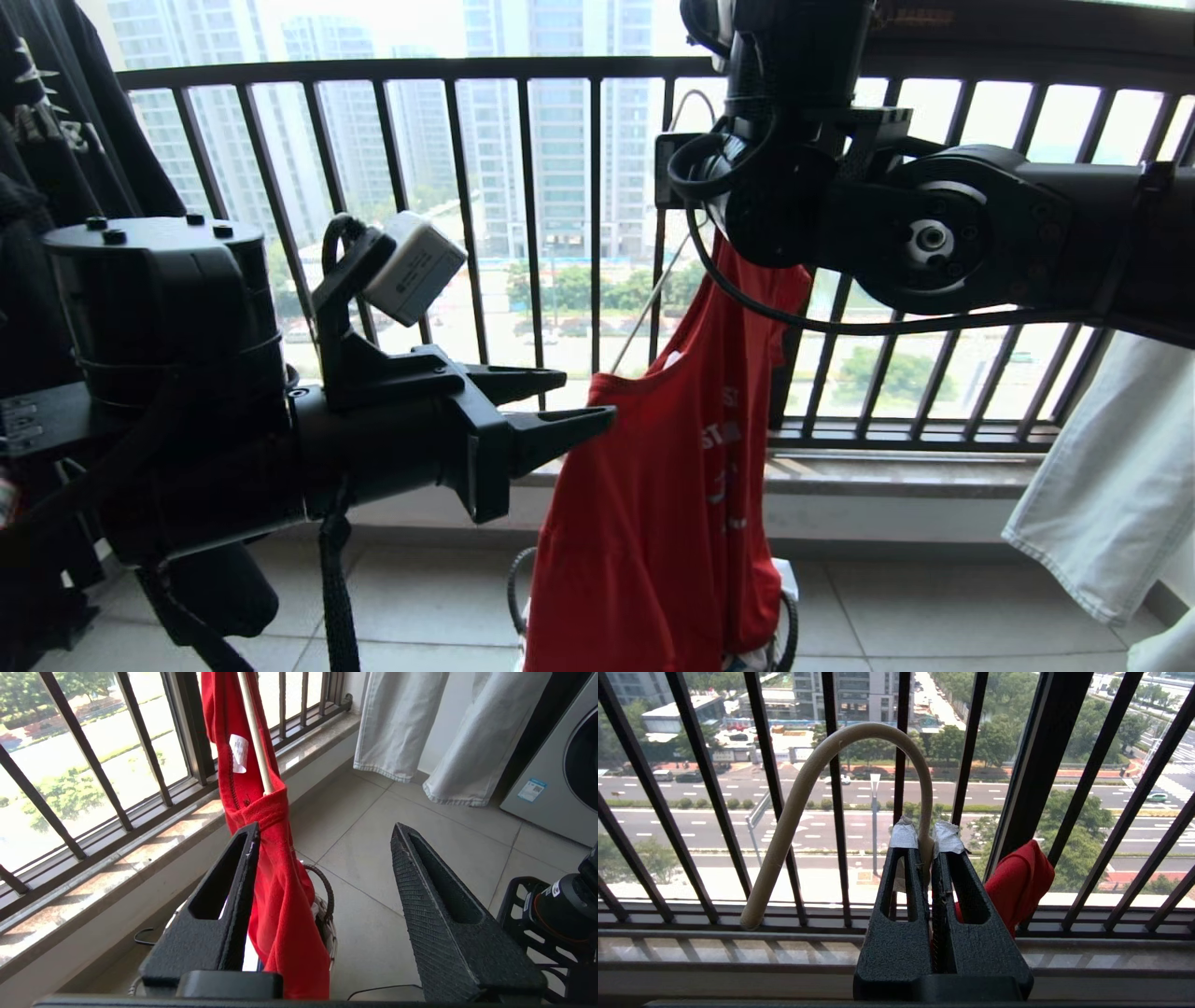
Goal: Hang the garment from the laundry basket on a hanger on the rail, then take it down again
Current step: Hang the clothes on the clothes rack
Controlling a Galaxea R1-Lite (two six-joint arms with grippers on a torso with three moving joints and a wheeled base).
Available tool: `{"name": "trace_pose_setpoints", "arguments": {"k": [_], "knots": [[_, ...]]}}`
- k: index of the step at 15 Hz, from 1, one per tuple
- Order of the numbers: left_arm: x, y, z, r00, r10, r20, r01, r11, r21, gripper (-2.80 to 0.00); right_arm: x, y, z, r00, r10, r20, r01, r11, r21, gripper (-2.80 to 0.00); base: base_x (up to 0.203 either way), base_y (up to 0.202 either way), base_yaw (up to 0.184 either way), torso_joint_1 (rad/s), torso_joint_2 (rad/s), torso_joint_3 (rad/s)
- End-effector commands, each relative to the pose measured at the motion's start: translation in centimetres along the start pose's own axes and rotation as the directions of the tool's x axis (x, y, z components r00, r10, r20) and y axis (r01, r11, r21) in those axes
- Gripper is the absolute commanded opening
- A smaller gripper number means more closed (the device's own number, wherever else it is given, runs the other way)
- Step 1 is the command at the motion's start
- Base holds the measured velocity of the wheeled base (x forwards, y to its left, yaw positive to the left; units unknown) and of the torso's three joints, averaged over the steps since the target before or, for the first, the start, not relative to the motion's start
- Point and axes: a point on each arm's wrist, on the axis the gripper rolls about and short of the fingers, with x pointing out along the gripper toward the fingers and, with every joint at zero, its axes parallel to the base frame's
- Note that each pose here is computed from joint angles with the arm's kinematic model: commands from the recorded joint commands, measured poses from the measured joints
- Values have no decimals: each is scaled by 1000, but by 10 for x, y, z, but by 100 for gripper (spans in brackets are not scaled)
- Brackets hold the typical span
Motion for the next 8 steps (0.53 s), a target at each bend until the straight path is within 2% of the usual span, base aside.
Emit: {"name": "trace_pose_setpoints", "arguments": {"k": [1, 5, 8], "knots": [[16, 6, -13, 1000, -1, 5, 1, 1000, 1, 0, -2, 3, -1, 1000, 5, -1, -5, 1000, -2, -280, 0, 0, 0, 0, 0, 0], [25, 10, -20, 1000, 3, -12, -3, 1000, -4, 0, -8, 8, 1, 1000, 23, 5, -23, 1000, 4, -280, 0, 0, 0, 0, 0, 0], [32, 14, -24, 998, 53, -19, -53, 999, 6, 0, -13, 10, 4, 999, 33, 10, -33, 999, 10, -280, 0, 0, 0, 0, 0, 0]]}}
